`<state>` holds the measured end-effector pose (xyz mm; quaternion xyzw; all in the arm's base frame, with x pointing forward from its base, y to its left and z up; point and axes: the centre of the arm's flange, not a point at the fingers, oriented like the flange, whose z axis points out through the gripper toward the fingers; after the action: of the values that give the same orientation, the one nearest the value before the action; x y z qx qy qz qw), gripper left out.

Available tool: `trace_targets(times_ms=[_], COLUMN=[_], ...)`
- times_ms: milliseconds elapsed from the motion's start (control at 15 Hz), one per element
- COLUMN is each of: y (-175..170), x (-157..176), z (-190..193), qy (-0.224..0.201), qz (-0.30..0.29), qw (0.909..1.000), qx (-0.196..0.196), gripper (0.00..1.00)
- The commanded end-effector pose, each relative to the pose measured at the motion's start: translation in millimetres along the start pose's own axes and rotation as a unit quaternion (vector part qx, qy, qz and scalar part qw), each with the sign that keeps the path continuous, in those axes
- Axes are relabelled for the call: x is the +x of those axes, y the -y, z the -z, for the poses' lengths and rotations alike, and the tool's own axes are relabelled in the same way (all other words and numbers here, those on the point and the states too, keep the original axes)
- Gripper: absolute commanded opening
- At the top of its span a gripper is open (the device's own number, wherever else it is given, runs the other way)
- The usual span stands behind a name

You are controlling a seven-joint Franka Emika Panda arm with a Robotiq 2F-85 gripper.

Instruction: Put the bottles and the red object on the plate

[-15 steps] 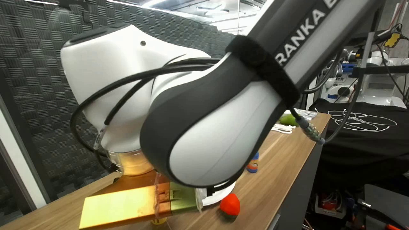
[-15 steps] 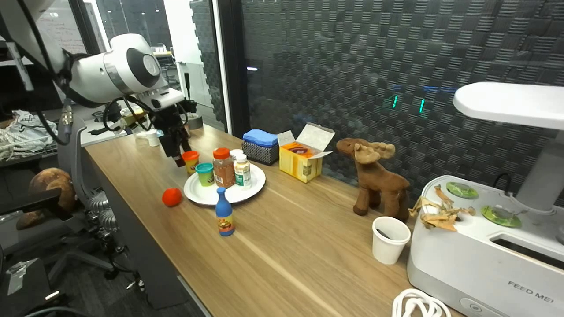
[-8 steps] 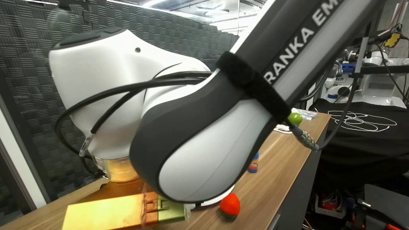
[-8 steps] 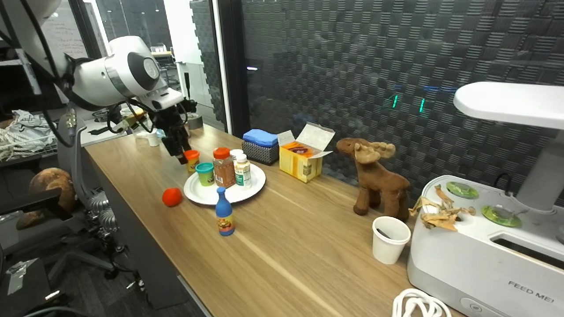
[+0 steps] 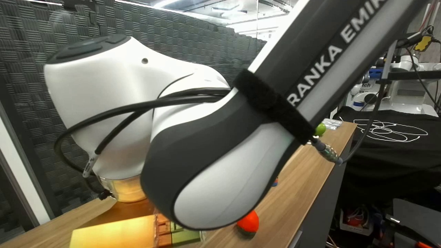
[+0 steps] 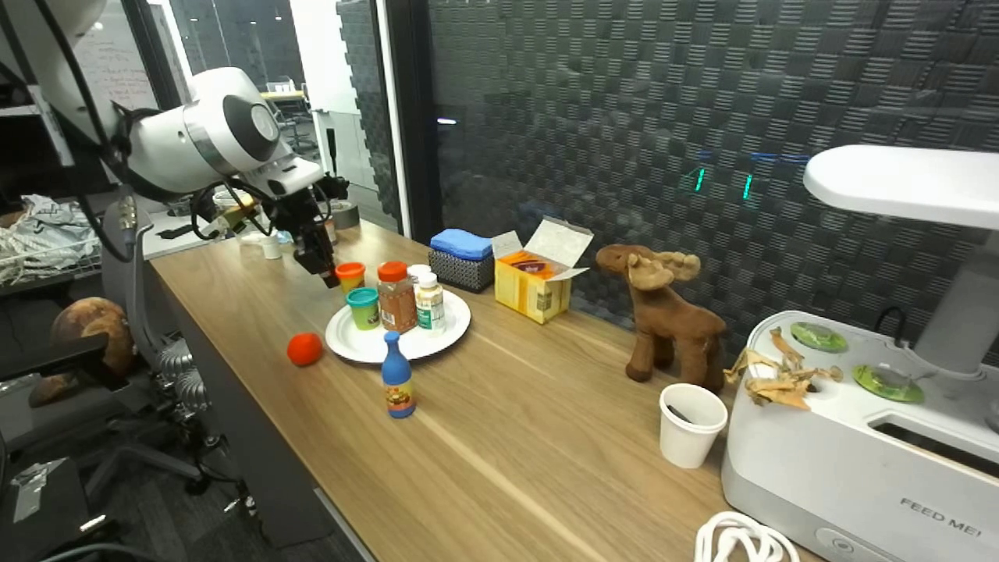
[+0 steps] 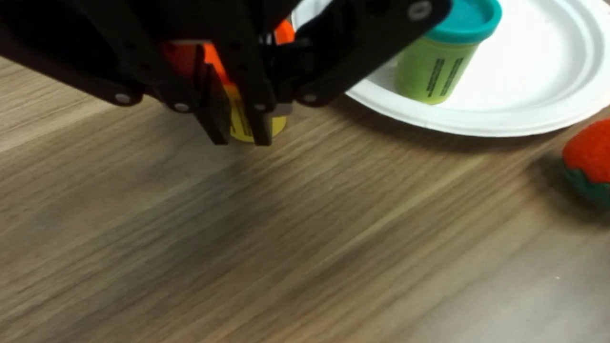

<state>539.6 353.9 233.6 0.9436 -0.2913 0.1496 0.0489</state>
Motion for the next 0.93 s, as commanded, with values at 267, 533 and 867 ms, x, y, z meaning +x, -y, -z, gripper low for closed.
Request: trace_targets(times_ms=[267, 533, 867], y=[-13.3, -8.4, 5.0], x=[-6.9, 1.7, 22.9], z=[44.0, 52.3, 42.1], qy=[-0.035, -0.018, 0.0], qz=[0.039, 0.014, -0.017], qw=[0.9983, 0.9997, 0.9998], qx=[0.025, 0.008, -0.01], gripper=[0.38, 0.6, 0.98])
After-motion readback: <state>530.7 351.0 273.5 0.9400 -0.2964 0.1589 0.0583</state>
